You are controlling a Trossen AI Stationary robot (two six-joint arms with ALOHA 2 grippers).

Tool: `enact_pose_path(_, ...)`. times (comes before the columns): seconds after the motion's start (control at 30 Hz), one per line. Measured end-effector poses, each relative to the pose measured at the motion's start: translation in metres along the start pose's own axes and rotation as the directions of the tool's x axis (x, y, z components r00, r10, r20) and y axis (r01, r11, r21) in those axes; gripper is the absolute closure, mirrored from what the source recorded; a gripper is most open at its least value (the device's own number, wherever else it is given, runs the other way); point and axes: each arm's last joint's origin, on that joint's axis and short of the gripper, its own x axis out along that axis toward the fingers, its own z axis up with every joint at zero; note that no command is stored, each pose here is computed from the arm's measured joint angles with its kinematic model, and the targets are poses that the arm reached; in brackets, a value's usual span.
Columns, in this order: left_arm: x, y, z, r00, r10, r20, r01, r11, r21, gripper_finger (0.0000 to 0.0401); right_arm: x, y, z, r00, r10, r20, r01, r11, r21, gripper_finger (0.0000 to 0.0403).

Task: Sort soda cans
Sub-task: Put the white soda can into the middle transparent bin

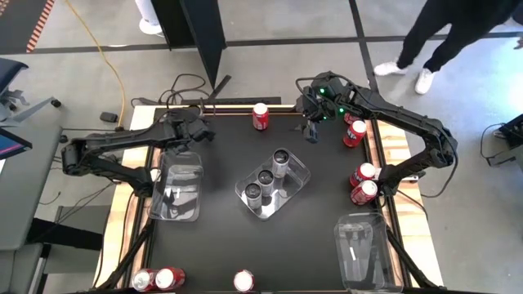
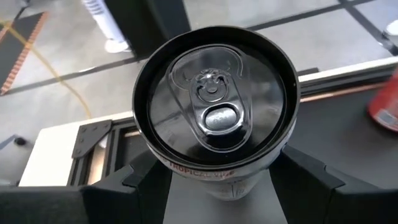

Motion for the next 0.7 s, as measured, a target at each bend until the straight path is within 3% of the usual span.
enact_pose_path(0.7, -0.052, -0.022, 0.031, 0.965, -0.251, 0.071, 0.233, 0.953, 0.195, 0.0172, -0.004, -0.005, -0.002, 1.000, -0.016, -0.003, 0.016, 1.000, 0.020, 0.0072)
